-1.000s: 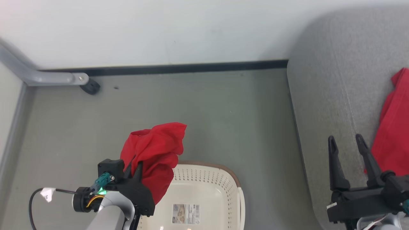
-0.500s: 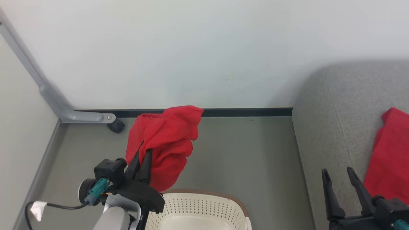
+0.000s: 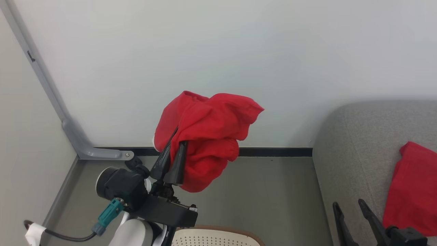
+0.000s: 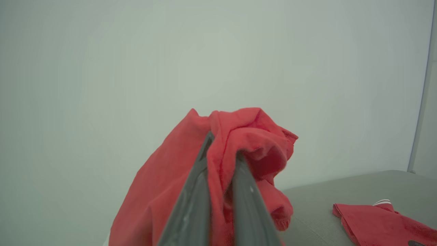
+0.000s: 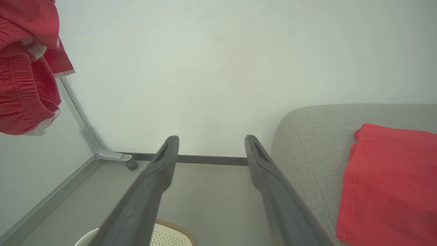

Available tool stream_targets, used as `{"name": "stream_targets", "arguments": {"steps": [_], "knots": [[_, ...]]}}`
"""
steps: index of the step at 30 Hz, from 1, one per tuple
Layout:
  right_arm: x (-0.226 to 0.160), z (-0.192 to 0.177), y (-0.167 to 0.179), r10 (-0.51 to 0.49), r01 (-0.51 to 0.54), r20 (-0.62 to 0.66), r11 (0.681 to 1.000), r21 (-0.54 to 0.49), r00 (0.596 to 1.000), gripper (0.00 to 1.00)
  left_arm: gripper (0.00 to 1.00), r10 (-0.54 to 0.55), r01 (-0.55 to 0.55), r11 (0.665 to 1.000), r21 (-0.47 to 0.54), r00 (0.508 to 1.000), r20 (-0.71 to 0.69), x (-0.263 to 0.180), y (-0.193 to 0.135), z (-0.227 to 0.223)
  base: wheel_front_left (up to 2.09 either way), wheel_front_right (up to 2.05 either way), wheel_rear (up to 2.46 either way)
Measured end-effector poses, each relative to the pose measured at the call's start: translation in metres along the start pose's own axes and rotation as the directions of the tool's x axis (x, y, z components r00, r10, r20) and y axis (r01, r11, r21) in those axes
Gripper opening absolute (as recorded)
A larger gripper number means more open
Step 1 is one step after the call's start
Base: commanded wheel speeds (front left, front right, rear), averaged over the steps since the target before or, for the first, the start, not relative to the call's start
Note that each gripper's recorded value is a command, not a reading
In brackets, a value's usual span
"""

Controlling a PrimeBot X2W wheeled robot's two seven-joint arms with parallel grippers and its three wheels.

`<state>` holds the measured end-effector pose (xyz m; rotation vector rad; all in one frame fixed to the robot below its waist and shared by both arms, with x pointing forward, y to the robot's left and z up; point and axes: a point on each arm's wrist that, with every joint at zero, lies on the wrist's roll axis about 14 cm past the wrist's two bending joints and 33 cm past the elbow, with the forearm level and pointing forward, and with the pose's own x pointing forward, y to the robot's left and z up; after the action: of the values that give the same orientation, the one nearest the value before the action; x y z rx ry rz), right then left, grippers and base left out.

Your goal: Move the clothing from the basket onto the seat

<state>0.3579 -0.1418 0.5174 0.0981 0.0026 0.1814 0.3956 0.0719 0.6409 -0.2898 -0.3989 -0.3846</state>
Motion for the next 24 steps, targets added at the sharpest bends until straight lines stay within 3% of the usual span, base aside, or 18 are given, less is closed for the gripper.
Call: {"name": "stream_targets", "arguments": {"steps": [11, 16, 24], "knots": [[-0.004, 0.007, 0.018, 0.051, -0.051, 0.019, 0.999, 0.014, 0.999, 1.00, 0.00, -0.146, 0.147, 0.989, -0.004, 0.985, 0.097, 0.005, -0.046, 0.033, 0.00, 0.00, 0.00], [-0.005, 0.019, 0.060, 0.179, -0.182, 0.057, 0.982, 0.048, 0.982, 1.00, 0.00, -0.208, 0.210, 0.978, -0.020, 0.976, 0.065, 0.005, -0.066, 0.028, 0.00, 0.00, 0.00], [-0.004, 0.043, 0.125, 0.374, -0.383, 0.125, 0.922, 0.061, 0.919, 1.00, 0.00, -0.251, 0.251, 0.967, -0.038, 0.968, 0.021, 0.003, -0.081, 0.020, 0.00, 0.00, 0.00]]}}
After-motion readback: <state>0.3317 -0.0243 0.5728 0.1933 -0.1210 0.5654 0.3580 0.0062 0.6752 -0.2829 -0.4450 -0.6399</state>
